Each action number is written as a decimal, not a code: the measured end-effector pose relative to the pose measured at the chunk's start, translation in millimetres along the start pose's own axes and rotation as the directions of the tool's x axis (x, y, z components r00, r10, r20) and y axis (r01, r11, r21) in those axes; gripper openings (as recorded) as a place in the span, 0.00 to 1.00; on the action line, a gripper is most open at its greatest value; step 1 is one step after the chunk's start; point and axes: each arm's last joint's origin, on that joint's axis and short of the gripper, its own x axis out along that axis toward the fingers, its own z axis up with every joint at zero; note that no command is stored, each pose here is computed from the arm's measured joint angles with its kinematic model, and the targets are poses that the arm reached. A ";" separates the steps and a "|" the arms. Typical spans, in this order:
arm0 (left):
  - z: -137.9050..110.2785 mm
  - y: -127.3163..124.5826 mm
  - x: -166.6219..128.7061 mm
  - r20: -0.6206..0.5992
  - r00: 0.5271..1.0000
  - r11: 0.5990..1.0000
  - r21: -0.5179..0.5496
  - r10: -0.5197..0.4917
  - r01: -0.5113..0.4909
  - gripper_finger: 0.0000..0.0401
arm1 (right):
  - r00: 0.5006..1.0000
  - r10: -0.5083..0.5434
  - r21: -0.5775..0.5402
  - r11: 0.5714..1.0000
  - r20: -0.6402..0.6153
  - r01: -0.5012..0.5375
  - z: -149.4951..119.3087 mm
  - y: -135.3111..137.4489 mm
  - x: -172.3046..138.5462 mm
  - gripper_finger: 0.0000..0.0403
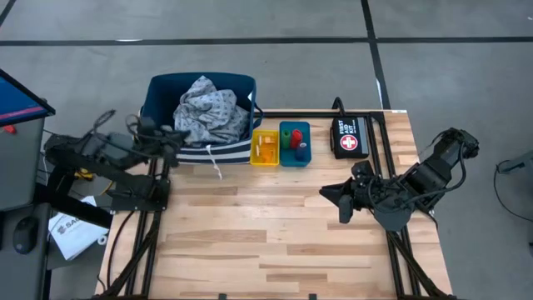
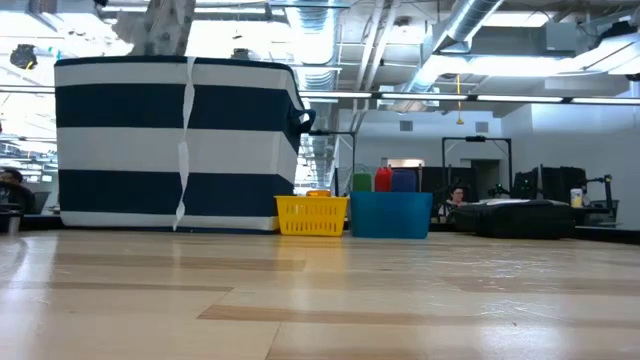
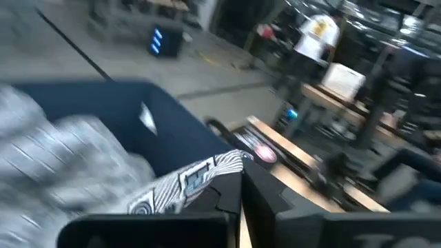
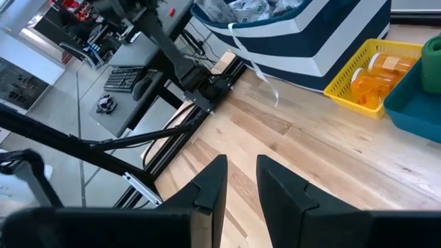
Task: Pick & place medical supplies in basket/bin
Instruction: Put the blue patient gown into the left blue bin
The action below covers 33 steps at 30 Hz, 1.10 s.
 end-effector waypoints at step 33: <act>41.9 57.1 128.2 0.019 0.936 0.918 0.192 0.351 -0.348 0.52 | 1.000 0.023 0.006 1.000 0.014 -0.023 2.7 3.4 1.6 0.19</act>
